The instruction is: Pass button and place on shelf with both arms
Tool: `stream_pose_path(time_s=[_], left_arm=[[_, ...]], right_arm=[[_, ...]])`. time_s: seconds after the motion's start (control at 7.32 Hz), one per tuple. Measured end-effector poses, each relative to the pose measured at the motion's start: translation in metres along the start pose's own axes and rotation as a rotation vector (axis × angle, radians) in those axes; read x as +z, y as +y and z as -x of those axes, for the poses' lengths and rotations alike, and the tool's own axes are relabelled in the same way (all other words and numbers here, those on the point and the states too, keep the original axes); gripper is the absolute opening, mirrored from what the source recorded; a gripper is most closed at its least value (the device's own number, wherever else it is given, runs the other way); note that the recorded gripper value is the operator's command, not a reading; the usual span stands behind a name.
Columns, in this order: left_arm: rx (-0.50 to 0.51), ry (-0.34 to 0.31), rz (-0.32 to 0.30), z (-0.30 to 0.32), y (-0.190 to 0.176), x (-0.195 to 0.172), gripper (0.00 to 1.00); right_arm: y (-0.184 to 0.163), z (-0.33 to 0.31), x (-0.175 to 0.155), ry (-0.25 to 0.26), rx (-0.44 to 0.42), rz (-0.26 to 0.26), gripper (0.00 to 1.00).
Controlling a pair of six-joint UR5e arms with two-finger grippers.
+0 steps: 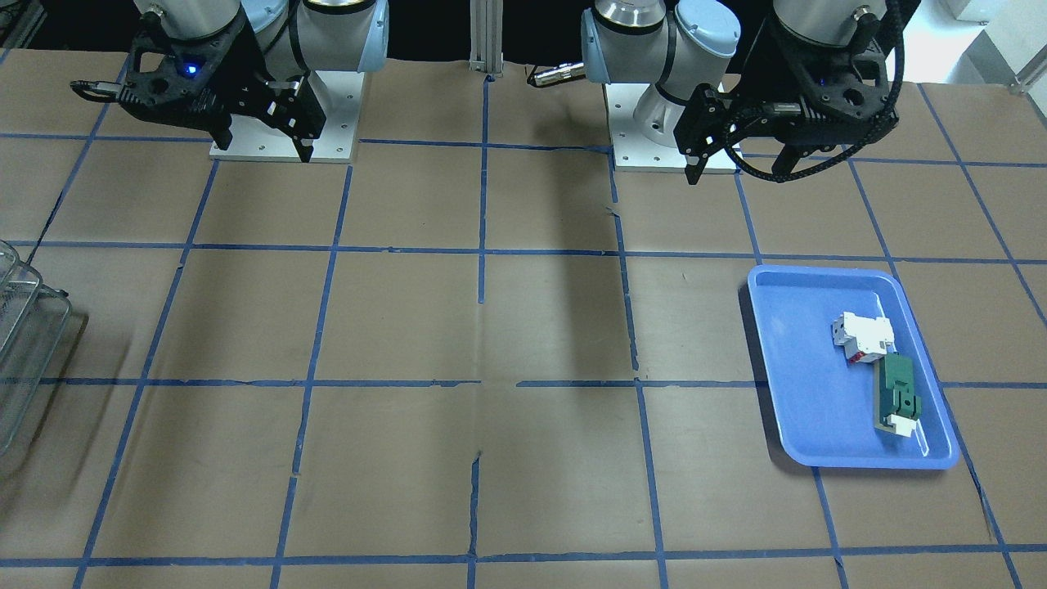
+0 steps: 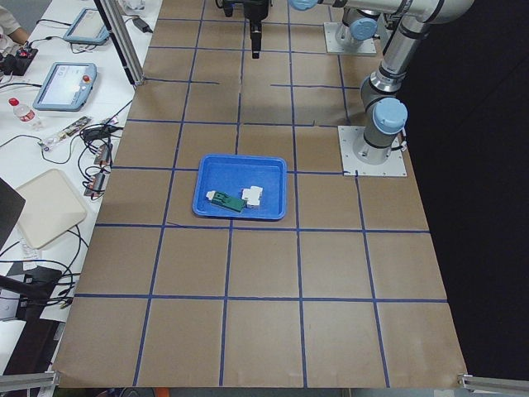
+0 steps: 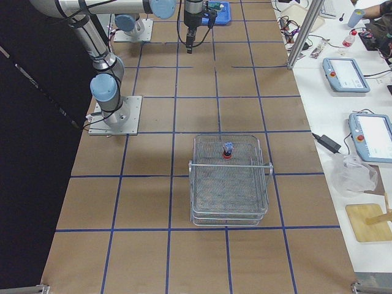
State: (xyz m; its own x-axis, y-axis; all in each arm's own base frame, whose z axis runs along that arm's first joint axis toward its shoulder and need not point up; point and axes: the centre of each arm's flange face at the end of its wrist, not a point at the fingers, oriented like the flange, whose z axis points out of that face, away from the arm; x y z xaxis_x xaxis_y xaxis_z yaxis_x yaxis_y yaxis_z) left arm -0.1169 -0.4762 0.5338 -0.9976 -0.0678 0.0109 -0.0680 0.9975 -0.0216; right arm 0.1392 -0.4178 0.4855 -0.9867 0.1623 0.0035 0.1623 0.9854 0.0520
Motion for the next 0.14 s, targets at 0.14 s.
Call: stream_pose_path(time_s=[0.14], left_arm=[[0.0,0.0,0.0,0.0,0.0,0.0,1.0]], right_arm=[[-0.0004,0.0,-0.0008,0.002,-0.001,-0.004,1.0]])
